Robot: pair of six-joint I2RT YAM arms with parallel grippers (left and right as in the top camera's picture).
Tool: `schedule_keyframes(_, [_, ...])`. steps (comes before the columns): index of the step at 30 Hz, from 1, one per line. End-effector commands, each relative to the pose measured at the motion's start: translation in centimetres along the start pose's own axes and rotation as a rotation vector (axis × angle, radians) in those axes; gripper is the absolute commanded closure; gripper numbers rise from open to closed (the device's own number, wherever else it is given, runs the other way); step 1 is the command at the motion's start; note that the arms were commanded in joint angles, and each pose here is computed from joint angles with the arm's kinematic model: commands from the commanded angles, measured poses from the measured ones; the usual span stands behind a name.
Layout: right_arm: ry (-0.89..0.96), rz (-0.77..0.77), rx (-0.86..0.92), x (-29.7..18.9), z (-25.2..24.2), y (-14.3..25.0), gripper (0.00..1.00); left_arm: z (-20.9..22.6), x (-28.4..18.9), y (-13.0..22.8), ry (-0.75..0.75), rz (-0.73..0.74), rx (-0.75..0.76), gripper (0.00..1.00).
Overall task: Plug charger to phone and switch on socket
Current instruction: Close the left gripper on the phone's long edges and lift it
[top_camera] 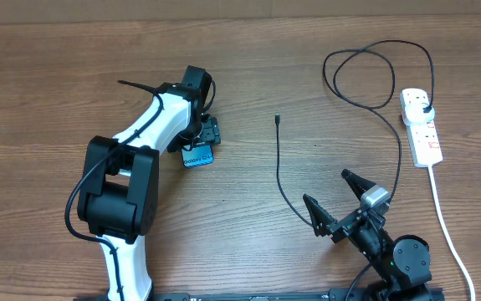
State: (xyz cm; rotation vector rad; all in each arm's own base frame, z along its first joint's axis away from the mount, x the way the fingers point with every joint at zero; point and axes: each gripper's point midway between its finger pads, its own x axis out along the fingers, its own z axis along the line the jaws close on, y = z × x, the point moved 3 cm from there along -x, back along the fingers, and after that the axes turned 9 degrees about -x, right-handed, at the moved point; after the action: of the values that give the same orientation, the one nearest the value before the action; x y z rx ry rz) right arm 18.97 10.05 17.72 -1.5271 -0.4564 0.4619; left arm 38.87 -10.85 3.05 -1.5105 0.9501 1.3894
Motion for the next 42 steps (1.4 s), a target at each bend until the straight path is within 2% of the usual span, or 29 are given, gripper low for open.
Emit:
schedule_keyframes(1, [0.002,-0.008,-0.002,0.0,-0.1,0.1,0.0,-0.4,1.3,0.8,0.01,0.054,-0.037,0.19])
schedule_keyframes(23, [0.002,-0.008,-0.002,0.0,-0.1,0.1,0.0,-1.0,1.2,1.2,0.053,0.09,-0.062,0.33])
schedule_keyframes(28, [0.002,-0.008,-0.002,0.0,-0.1,0.1,0.0,-1.5,0.6,1.2,0.075,0.11,-0.084,0.4])
schedule_keyframes(36, [0.002,-0.008,-0.002,0.0,-0.1,0.1,0.0,-2.7,-3.1,0.2,0.108,0.135,-0.094,0.48])
schedule_keyframes(42, [0.002,-0.008,-0.002,0.0,-0.1,0.1,0.0,-3.5,-6.9,-0.6,0.131,0.149,-0.094,0.5])
